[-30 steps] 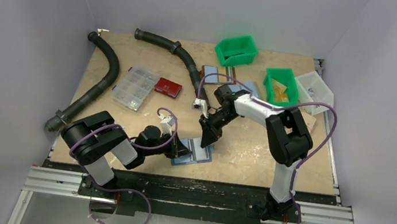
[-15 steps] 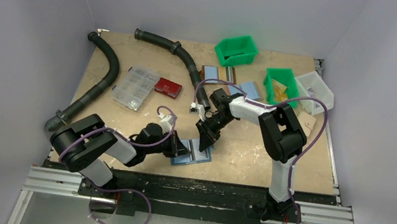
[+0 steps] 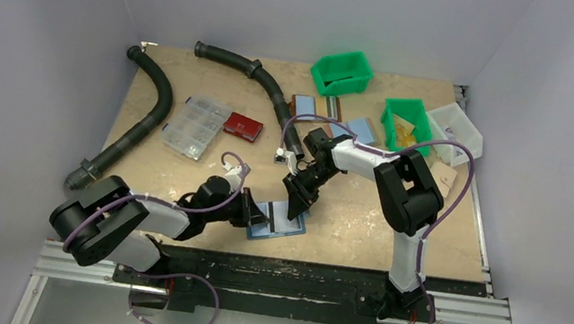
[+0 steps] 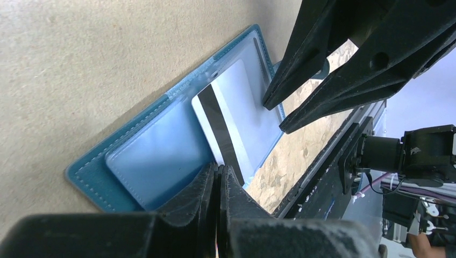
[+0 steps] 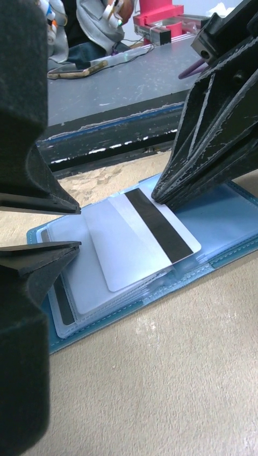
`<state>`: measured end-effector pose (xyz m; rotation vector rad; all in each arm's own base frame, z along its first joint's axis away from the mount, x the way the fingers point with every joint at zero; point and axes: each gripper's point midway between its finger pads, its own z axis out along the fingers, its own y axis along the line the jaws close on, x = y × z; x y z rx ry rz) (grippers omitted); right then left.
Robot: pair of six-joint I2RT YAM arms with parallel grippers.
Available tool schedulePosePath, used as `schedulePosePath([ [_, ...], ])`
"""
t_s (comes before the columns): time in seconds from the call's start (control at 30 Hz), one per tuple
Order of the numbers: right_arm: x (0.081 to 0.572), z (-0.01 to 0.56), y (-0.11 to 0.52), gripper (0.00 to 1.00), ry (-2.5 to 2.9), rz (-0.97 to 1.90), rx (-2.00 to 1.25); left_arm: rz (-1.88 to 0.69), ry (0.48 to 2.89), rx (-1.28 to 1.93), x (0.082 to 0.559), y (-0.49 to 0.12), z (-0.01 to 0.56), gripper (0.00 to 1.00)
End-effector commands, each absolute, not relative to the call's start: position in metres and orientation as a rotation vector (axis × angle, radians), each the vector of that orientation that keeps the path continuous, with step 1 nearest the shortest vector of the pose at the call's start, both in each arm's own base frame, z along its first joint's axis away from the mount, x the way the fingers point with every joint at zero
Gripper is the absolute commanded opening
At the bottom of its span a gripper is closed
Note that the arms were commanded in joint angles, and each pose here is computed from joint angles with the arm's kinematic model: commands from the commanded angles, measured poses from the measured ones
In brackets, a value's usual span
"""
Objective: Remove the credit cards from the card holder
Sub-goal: Remove the credit card from the card holder.
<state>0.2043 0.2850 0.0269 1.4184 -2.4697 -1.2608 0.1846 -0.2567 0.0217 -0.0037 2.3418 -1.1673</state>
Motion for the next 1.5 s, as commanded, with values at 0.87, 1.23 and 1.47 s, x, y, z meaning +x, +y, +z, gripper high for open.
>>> schedulePosePath([
  [0.87, 0.189, 0.087, 0.293, 0.49, -2.194, -1.569, 1.742, -0.864, 2.279, 0.260, 0.185, -0.213, 0.043, 0.00],
  [1.23, 0.188, 0.079, 0.294, 0.49, -2.211, -1.559, 1.698, -0.867, 2.307, 0.135, 0.190, -0.213, 0.043, 0.18],
  [1.47, 0.171, 0.081, 0.309, 0.41, -2.110, -1.662, 1.625, -0.890, 2.307, 0.097, 0.191, -0.215, 0.049, 0.29],
])
